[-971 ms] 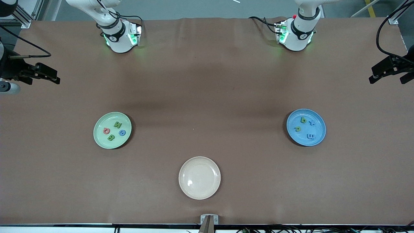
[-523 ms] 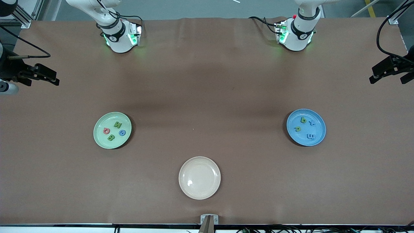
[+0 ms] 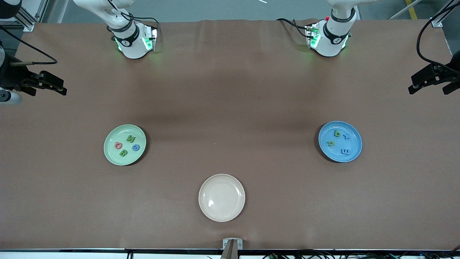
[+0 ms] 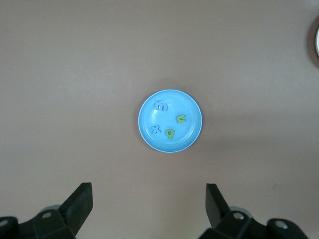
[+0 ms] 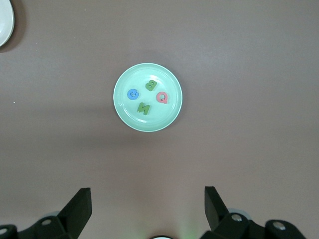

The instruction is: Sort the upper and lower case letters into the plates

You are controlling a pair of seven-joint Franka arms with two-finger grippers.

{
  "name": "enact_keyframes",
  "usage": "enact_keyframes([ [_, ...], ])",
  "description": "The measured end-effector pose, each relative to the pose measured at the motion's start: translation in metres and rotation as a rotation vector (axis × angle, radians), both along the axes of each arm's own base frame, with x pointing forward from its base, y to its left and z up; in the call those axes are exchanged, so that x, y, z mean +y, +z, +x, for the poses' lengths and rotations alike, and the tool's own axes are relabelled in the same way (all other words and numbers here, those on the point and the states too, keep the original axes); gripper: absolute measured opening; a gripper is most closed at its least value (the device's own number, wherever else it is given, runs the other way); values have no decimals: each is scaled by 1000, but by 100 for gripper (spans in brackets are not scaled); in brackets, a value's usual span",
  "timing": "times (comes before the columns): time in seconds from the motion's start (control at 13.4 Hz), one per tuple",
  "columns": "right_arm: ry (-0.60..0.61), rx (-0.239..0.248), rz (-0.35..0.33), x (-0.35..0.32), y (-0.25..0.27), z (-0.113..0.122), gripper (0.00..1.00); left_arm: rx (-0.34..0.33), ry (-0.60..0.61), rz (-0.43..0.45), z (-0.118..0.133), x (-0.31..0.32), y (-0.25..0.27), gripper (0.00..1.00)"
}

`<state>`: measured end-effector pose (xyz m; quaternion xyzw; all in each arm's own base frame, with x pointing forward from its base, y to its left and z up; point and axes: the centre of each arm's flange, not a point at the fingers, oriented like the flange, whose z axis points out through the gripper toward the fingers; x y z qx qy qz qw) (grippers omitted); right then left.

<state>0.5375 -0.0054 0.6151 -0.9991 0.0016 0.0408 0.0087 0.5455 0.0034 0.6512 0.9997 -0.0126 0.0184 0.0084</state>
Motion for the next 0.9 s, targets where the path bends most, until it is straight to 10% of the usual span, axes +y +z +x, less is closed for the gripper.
enact_keyframes([
  [0.9, 17, -58, 1, -1, 7, -8, 100, -1, -10, -3, 0, -5, 1, 100],
])
